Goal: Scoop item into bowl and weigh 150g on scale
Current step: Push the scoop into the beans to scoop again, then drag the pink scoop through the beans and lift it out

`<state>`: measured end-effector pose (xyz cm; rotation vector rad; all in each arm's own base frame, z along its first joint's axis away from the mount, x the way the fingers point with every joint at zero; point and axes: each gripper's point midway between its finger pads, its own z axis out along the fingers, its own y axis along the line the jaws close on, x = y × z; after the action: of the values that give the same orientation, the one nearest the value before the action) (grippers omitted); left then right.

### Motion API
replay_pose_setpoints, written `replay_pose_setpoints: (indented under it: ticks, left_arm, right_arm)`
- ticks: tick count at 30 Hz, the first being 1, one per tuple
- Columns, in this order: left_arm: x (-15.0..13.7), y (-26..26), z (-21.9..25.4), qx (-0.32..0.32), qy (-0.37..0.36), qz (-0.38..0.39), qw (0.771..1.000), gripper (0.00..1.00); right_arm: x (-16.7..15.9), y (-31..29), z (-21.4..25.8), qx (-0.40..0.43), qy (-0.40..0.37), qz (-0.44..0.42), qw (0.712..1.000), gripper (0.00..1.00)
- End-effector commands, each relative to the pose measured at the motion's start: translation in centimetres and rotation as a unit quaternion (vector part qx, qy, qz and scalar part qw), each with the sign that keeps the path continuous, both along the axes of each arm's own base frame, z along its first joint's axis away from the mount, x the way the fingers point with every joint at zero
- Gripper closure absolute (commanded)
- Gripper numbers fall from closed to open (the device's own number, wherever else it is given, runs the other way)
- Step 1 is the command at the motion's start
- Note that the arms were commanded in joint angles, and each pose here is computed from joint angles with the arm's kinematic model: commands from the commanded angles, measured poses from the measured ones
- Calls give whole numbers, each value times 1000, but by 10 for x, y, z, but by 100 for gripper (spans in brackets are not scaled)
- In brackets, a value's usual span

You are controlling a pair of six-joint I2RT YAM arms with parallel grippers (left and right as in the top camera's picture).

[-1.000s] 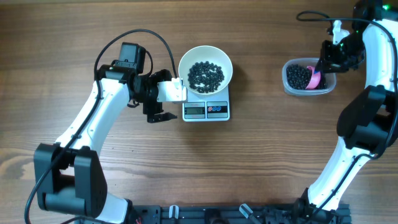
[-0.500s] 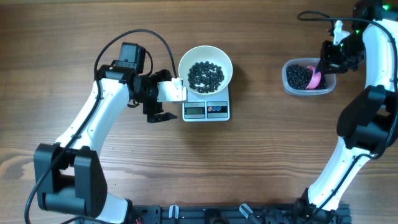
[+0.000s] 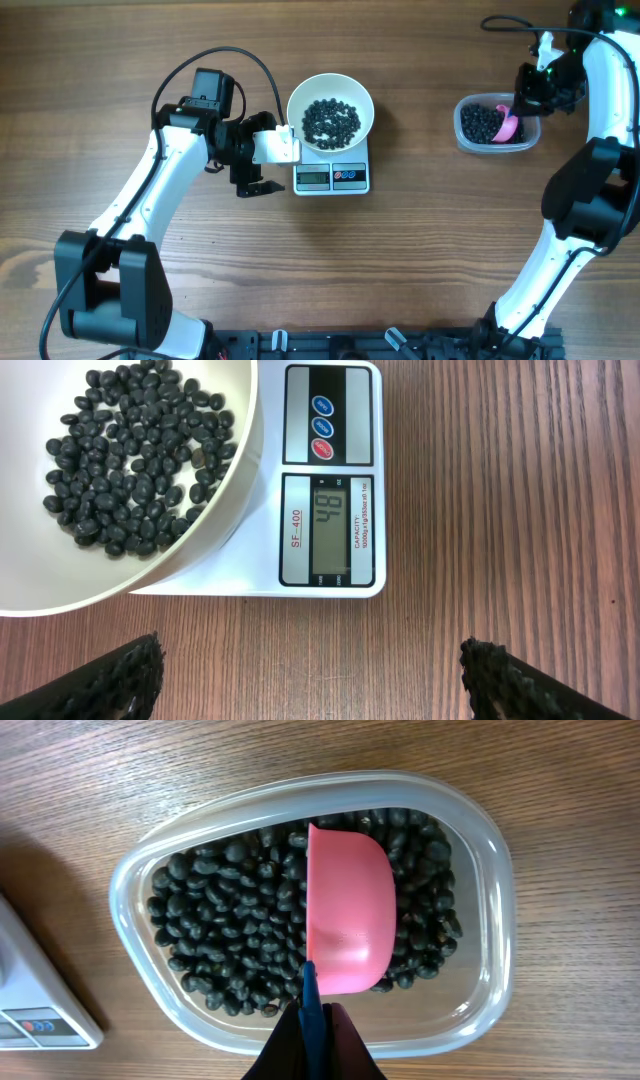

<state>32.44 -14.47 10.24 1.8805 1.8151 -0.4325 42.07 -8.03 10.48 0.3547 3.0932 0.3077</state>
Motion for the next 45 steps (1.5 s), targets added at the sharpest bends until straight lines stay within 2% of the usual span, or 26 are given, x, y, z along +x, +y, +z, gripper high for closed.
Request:
replay_pose_setpoints:
  ticks: [1, 3, 7, 9, 12, 19, 23, 27, 32, 45]
  left_arm:
    - [-3, -3, -4, -10, 14, 1, 1000, 0]
    - [-3, -3, -4, -10, 14, 1, 1000, 0]
    - [-3, -3, -4, -10, 14, 1, 1000, 0]
    - [-3, -3, -4, -10, 14, 1, 1000, 0]
    - [-3, -3, -4, -10, 14, 1, 1000, 0]
    - [-3, -3, -4, -10, 14, 1, 1000, 0]
    - [-3, -3, -4, -10, 14, 1, 1000, 0]
    - [-3, -3, -4, -10, 14, 1, 1000, 0]
    - [-3, -3, -4, -10, 14, 1, 1000, 0]
    - [-3, -3, -4, -10, 14, 1, 1000, 0]
  right_arm:
    - [-6, 15, -17, 53, 21, -14, 998, 96]
    - [-13, 17, -27, 57, 36, -14, 998, 96]
    - [-3, 5, -31, 54, 10, -24, 998, 96]
    - [1, 2, -28, 78, -6, -37, 996, 96]
    - [4, 1, -15, 163, -38, -58, 984, 96]
    - [-17, 28, -33, 199, 11, -49, 979, 96]
    - [-17, 40, -39, 183, 18, -26, 983, 96]
    - [-5, 35, -40, 177, -7, -34, 984, 96]
    - [-4, 22, -38, 190, -19, -49, 980, 95]
    - [2, 7, -12, 282, -114, -16, 952, 96]
